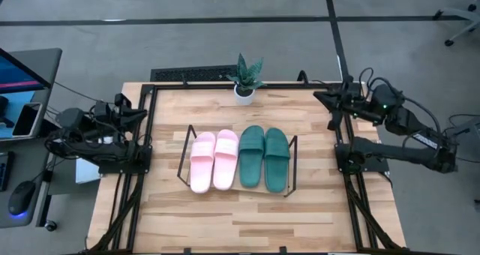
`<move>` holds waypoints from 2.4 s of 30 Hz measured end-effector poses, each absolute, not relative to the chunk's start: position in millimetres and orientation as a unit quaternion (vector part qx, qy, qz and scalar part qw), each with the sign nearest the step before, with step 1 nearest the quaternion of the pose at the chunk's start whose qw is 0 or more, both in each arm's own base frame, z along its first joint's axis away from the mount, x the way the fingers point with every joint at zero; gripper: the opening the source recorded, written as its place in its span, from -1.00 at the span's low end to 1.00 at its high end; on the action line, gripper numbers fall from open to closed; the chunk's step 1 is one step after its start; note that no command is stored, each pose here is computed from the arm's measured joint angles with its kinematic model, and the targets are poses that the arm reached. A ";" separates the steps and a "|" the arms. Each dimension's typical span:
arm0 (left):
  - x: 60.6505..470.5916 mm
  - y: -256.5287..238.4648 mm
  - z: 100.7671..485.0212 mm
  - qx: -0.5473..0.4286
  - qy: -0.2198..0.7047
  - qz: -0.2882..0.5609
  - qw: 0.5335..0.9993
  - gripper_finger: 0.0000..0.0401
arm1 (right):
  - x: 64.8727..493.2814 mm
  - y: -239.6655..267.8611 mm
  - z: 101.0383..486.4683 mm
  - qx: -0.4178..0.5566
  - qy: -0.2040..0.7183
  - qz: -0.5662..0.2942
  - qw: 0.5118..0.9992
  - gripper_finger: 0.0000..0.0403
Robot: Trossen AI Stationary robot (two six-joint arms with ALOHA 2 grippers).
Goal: Pick and place slides into the shelf
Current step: Return to Home Position
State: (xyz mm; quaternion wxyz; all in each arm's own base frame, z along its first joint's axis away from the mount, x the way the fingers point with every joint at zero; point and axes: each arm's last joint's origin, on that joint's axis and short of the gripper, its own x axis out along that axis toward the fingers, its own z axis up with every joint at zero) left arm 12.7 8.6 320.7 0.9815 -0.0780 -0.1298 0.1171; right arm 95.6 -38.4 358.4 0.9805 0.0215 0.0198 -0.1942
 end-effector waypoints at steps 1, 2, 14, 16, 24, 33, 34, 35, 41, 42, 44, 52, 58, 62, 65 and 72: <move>14.2 8.5 318.4 -0.082 -0.128 0.117 0.981 -0.80 | 92.6 -37.8 354.5 0.026 0.015 -0.198 0.980 -1.00; 15.9 8.3 315.6 -0.085 -0.121 0.116 0.982 -0.80 | 89.7 -37.2 351.1 0.028 0.008 -0.204 0.978 -1.00; 42.1 4.5 282.7 -0.111 -0.079 0.093 0.986 -0.80 | 57.9 -25.1 306.7 0.052 -0.045 -0.210 0.975 -1.00; 46.3 3.7 278.7 -0.116 -0.085 0.085 0.986 -0.80 | 54.7 -24.1 297.7 0.059 -0.050 -0.216 0.973 -1.00; 64.1 1.5 252.1 -0.142 -0.074 0.075 0.984 -0.80 | 46.2 -21.0 267.2 0.071 -0.057 -0.220 0.971 -1.00; 83.2 -1.2 216.6 -0.169 -0.078 0.057 0.981 -0.80 | 50.7 -23.7 249.6 0.081 0.000 -0.237 0.968 -1.00; 84.9 -1.3 212.2 -0.174 -0.076 0.057 0.980 -0.80 | 51.0 -23.9 249.7 0.080 -0.002 -0.237 0.968 -1.00; 86.5 -1.5 207.9 -0.179 -0.075 0.057 0.979 -0.80 | 51.3 -24.0 248.9 0.080 -0.001 -0.238 0.968 -1.00; 93.1 -2.1 189.6 -0.188 -0.084 0.055 0.977 -0.80 | 51.6 -24.8 247.5 0.087 0.000 -0.248 0.965 -1.00; 93.8 -2.0 187.0 -0.190 -0.083 0.058 0.976 -0.80 | 51.4 -25.2 247.3 0.091 -0.001 -0.256 0.962 -1.00; 95.2 -2.0 181.5 -0.191 -0.084 0.060 0.976 -0.80 | 50.7 -26.3 246.0 0.099 0.001 -0.277 0.956 -1.00; 95.6 -1.3 179.7 -0.184 -0.084 0.073 0.977 -0.80 | 50.6 -26.7 245.3 0.105 0.003 -0.286 0.952 -1.00; 95.7 -1.3 178.5 -0.182 -0.078 0.076 0.977 -0.80 | 51.6 -25.5 243.7 0.139 0.006 -0.263 0.955 -1.00; 95.8 -1.3 178.4 -0.177 -0.078 0.076 0.978 -0.80 | 52.1 -24.5 244.0 0.169 -0.001 -0.246 0.954 -1.00; 95.8 -1.3 178.3 -0.177 -0.078 0.076 0.978 -0.80 | 53.4 -25.7 243.3 0.165 -0.016 -0.263 0.950 -1.00; 95.5 -1.3 179.5 -0.180 -0.080 0.075 0.978 -0.80 | 79.6 -39.9 184.5 0.159 -0.054 -0.378 0.911 -1.00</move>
